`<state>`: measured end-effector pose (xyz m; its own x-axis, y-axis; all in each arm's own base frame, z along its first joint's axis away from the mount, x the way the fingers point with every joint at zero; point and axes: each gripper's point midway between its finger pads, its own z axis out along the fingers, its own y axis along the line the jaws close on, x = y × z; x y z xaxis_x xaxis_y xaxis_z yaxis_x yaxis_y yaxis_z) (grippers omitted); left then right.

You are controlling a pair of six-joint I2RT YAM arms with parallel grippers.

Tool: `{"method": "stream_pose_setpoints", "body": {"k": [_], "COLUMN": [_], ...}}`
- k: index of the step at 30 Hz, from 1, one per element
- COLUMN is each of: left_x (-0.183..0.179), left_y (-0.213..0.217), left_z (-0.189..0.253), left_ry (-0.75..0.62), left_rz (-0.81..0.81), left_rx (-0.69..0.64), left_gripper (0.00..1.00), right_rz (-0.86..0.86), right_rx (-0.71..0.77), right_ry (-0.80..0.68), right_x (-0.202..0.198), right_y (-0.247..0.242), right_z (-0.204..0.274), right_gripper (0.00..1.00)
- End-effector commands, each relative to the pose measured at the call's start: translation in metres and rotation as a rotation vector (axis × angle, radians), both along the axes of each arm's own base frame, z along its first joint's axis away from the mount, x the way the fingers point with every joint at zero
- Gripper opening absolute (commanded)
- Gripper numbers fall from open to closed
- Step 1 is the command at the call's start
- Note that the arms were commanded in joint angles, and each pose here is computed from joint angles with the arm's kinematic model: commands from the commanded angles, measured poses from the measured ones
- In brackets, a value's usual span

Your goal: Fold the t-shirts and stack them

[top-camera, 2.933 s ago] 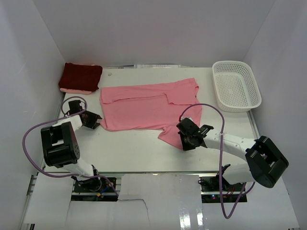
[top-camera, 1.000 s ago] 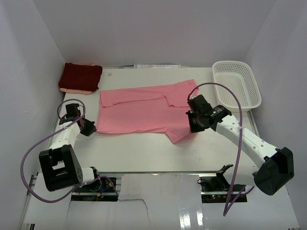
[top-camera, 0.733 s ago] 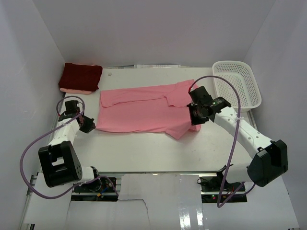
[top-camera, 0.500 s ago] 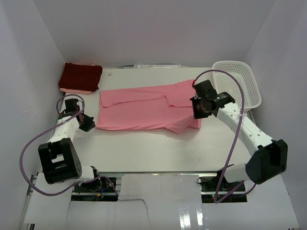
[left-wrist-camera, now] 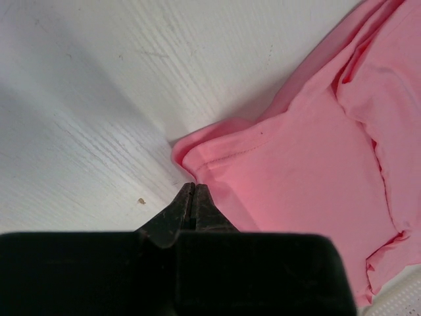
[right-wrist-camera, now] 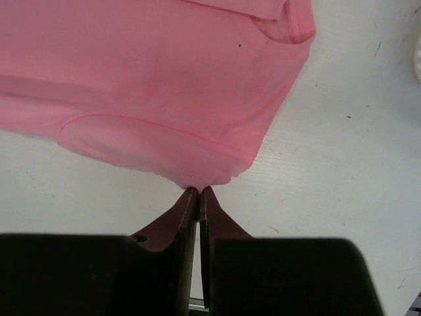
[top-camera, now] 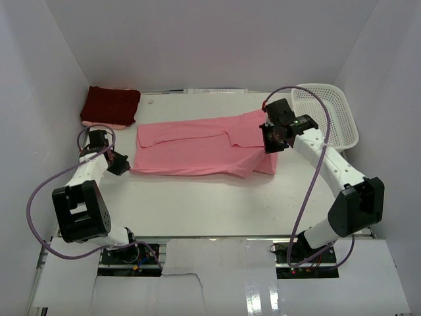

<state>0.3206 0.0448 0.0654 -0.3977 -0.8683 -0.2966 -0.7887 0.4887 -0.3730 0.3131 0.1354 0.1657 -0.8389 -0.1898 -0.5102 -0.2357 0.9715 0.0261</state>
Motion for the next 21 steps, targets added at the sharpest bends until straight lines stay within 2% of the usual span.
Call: {"method": "stream_pose_setpoints", "body": {"k": [1,21], "left_x": [0.018,0.064], "left_y": [0.002,0.004], "left_z": [0.014,0.034], "left_ry": [-0.052,-0.097], "left_rz": [-0.001,-0.016], "left_rx": [0.003,-0.042], "left_gripper": [0.02,0.02], "right_rz": [0.012,-0.002], "right_rx": [0.012,0.044], "right_ry": [-0.05,-0.069], "right_x": [0.017,0.068], "right_y": [0.002,0.01], "right_z": [0.019,0.04], "right_gripper": [0.08,0.08]}}
